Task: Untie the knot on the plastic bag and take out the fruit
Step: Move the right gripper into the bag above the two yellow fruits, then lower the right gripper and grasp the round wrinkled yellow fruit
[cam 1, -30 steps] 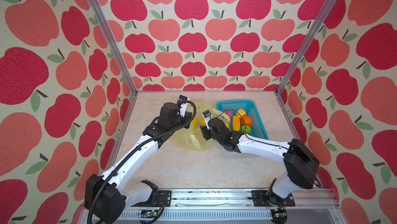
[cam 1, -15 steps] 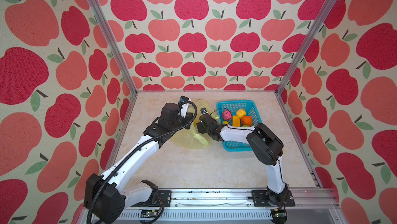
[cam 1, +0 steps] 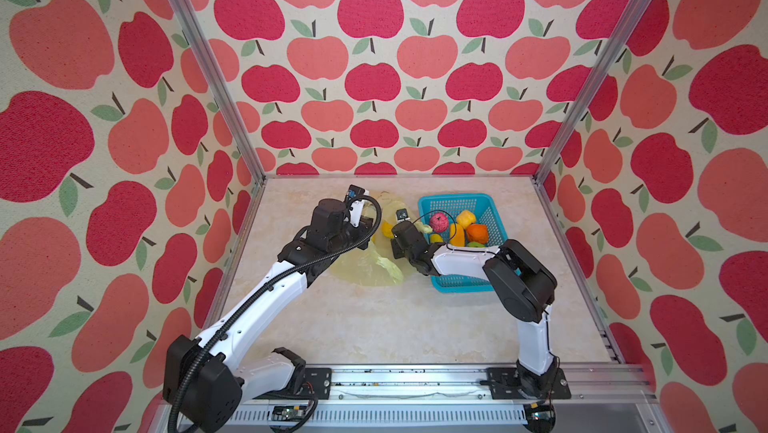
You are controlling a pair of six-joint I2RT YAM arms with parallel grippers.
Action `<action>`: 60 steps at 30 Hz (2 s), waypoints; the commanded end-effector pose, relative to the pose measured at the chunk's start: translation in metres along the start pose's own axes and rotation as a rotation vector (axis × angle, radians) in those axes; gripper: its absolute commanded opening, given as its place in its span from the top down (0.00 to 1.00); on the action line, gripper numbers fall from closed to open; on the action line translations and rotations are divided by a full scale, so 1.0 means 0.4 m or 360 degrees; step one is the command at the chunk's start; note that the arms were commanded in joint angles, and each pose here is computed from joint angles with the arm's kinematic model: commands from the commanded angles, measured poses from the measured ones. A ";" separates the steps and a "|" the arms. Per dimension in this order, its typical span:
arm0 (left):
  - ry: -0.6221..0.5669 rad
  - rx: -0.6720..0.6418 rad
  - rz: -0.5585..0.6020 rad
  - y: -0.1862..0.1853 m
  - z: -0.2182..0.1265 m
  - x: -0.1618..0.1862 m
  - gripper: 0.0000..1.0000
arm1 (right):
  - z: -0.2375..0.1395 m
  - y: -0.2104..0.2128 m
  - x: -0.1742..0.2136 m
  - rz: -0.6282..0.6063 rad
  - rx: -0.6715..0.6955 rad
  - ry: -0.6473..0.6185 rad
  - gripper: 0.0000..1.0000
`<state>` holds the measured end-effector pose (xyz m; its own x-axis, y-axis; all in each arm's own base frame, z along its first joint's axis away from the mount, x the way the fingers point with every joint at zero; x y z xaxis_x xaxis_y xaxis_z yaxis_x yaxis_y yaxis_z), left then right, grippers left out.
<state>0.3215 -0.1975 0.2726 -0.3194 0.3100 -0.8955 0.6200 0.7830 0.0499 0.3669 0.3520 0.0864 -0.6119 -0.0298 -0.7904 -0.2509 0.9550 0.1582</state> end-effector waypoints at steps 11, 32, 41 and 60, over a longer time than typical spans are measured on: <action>-0.0003 -0.0024 -0.0011 0.009 -0.003 -0.008 1.00 | -0.149 0.056 -0.075 0.0013 -0.0189 -0.0163 0.85; -0.0039 -0.0127 0.0042 0.036 0.033 0.010 1.00 | -0.094 0.253 0.069 0.0003 -0.0335 -0.0199 0.13; -0.0084 -0.0151 0.0005 0.029 0.026 0.032 1.00 | -0.055 0.311 0.140 -0.0061 -0.0301 -0.0149 0.12; -0.0140 -0.0084 -0.0079 -0.022 0.009 0.061 1.00 | 0.000 0.176 -0.002 -0.0177 0.0132 -0.0423 0.11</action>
<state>0.3120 -0.1937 0.2416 -0.2633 0.2316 -0.9365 0.5536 0.8313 0.0499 0.3318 0.4296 0.0922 -0.4027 -0.0886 -0.9110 -0.3105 0.9495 0.0449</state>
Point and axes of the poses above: each gripper's point midway between its finger pads, its own z axis out along the fingers, its own y axis along the line the jaws close on, x = y × z, the point moved 2 cm from there along -z, back along the fingers, and after that the axes turned 12 degrees about z, right-handed, at the moved point
